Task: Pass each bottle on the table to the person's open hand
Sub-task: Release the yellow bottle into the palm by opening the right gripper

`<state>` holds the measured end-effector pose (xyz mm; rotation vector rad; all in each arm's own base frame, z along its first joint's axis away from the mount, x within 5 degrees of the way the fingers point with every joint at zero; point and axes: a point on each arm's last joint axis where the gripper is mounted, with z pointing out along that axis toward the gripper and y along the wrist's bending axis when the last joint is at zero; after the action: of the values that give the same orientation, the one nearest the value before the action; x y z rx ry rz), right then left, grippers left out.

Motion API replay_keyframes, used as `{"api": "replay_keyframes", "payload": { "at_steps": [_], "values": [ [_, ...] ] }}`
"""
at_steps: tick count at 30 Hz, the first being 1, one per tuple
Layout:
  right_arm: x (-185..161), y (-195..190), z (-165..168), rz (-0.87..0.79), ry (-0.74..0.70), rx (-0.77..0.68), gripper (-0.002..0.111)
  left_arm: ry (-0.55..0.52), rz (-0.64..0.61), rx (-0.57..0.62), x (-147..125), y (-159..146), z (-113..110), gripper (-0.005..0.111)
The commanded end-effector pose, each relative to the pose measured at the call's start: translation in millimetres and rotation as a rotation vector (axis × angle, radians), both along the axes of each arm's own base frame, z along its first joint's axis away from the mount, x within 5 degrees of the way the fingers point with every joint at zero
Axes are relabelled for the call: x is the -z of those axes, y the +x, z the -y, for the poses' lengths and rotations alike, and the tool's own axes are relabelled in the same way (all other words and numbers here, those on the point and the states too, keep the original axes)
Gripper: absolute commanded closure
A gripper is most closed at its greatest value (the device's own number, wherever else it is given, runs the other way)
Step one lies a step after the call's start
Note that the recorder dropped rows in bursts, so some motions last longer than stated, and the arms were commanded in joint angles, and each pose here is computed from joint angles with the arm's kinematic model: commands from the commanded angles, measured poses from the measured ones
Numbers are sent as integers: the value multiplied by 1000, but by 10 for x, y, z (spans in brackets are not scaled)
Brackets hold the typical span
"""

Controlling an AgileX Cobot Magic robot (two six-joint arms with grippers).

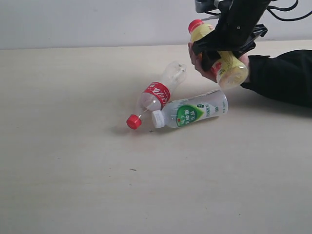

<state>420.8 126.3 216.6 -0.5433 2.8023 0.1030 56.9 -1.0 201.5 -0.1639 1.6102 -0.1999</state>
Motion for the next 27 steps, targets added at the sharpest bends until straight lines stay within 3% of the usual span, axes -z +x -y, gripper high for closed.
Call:
{"api": "replay_keyframes", "payload": {
  "at_steps": [1, 8, 11, 19, 27],
  "values": [
    [-35, 39, 18, 33, 10, 24, 89, 4, 9, 4, -6, -4, 2, 107],
    [-35, 39, 18, 33, 10, 24, 48, 4, 9, 4, -6, -4, 2, 107],
    [-36, 42, 19, 36, 9, 24, 37, 4, 9, 4, -6, -4, 2, 107],
    [-66, 46, 18, 53, 13, 24, 35, 4, 9, 4, -6, -4, 2, 107],
    [-365, -31, 40, 116, 34, 29, 35, 4, 9, 4, -6, -4, 2, 107]
  ]
}}
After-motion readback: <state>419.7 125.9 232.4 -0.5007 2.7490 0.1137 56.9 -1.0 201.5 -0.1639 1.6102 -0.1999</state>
